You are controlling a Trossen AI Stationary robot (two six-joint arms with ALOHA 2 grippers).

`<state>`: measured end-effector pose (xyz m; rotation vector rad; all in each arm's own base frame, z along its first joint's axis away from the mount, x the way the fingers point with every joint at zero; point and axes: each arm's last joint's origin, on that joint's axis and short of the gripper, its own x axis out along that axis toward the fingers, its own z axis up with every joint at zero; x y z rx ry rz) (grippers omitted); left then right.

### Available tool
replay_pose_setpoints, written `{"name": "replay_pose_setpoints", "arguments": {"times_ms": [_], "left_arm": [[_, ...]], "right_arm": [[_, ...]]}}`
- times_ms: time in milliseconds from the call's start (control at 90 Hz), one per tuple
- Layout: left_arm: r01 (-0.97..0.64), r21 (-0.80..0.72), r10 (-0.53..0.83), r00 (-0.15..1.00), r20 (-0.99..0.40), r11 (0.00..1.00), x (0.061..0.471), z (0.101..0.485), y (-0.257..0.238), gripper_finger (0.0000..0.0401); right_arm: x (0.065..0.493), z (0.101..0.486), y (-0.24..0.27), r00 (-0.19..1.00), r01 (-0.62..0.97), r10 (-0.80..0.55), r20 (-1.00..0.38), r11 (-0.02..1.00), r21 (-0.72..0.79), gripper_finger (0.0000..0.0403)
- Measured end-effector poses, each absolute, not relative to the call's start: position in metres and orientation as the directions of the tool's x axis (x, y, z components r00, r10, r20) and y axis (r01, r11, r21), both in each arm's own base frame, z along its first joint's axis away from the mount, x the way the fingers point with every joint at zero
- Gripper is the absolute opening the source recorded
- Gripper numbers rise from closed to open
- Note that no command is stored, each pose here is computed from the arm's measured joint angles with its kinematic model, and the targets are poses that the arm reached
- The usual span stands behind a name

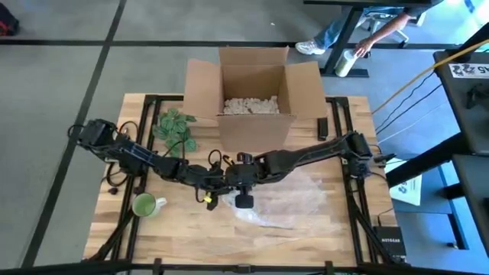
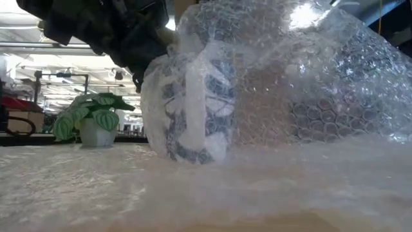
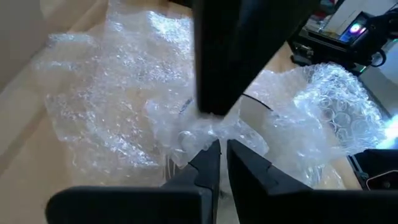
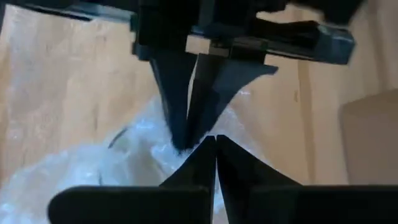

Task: Wrap mug
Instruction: Wrap the blue mug in bubble wrap

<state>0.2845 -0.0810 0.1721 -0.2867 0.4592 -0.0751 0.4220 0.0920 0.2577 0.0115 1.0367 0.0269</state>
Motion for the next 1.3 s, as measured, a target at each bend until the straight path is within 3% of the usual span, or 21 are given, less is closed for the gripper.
{"name": "replay_pose_setpoints", "arguments": {"times_ms": [511, 833, 1111, 1300], "left_arm": [[0.061, -0.251, -0.167, 0.889, -0.426, 0.966, 0.273, 0.189, -0.082, 0.0013], [0.02, -0.218, -0.122, 0.876, -0.466, 0.976, 0.252, 0.207, -0.081, 0.0013], [0.044, -0.248, -0.162, 0.863, -0.478, 0.968, 0.245, 0.205, -0.095, 0.0013], [0.106, -0.259, -0.203, 0.901, -0.384, 0.96, 0.247, 0.214, -0.103, 0.0013]], "right_arm": [[0.427, 0.231, 0.101, 0.388, -0.045, 0.216, -0.896, 0.975, 0.215, 0.0], [0.431, 0.218, 0.108, 0.367, -0.049, 0.224, -0.903, 0.974, 0.222, 0.0], [0.439, 0.195, 0.11, 0.332, -0.056, 0.257, -0.908, 0.966, 0.253, 0.0], [0.439, 0.195, 0.11, 0.333, -0.057, 0.259, -0.906, 0.965, 0.255, 0.0]]}}
